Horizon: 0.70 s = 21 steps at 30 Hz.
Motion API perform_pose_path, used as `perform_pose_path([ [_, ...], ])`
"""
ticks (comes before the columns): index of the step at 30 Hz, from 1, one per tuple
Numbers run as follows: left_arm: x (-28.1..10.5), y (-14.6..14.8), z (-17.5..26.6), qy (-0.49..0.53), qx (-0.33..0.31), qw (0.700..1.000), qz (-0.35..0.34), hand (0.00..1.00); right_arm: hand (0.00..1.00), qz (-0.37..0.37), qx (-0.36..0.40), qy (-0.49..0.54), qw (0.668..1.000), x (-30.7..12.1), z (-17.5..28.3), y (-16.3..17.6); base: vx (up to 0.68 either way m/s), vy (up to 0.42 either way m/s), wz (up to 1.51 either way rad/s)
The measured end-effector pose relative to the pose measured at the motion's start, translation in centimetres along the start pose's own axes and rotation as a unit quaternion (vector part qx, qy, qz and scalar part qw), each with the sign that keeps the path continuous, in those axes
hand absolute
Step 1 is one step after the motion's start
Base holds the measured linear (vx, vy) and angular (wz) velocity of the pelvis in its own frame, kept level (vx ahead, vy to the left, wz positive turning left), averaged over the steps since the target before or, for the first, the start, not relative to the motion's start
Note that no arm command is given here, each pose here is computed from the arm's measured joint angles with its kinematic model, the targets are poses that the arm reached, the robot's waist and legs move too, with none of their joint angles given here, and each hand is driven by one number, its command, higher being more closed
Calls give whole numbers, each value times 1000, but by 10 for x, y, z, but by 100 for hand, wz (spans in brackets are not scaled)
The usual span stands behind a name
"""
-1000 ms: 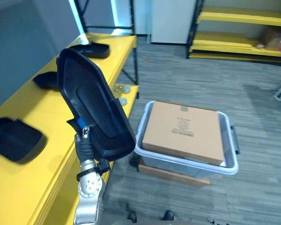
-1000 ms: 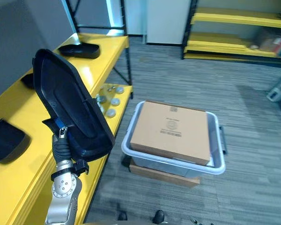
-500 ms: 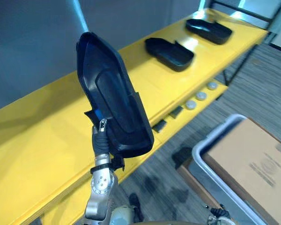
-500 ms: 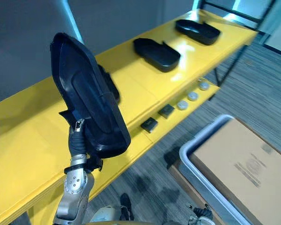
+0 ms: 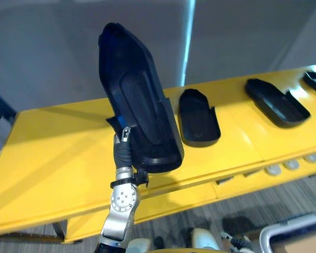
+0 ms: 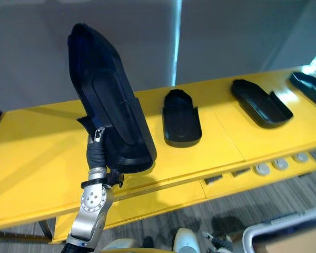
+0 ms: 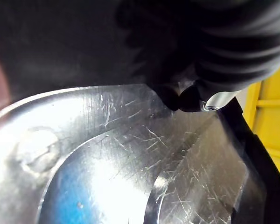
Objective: Walk over and take plastic housings, then place them on the shelf
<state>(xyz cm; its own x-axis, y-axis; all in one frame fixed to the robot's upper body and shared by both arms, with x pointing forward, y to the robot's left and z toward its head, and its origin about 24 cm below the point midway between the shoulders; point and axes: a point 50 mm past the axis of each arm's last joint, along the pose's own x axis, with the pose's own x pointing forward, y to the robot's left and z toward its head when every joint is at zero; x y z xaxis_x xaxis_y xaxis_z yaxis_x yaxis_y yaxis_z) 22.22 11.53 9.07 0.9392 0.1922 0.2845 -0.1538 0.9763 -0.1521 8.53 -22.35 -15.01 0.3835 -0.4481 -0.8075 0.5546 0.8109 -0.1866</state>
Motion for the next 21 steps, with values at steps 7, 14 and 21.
perform_pose_path([
  [7, -2, -8, -1, 4, -5, 1000, -23, 100, 0, -3, 3, 25, 1000, -4, -14, 0, 38, -58, 11],
  [14, -1, -7, -2, 3, 0, 1000, -29, 100, 0, -10, -9, 45, 999, -1, -19, -5, -121, 18, 49],
  [21, 0, -9, -6, 16, -22, 999, -28, 100, 0, -36, -33, 63, 997, 2, -23, -19, -58, 300, 35],
])
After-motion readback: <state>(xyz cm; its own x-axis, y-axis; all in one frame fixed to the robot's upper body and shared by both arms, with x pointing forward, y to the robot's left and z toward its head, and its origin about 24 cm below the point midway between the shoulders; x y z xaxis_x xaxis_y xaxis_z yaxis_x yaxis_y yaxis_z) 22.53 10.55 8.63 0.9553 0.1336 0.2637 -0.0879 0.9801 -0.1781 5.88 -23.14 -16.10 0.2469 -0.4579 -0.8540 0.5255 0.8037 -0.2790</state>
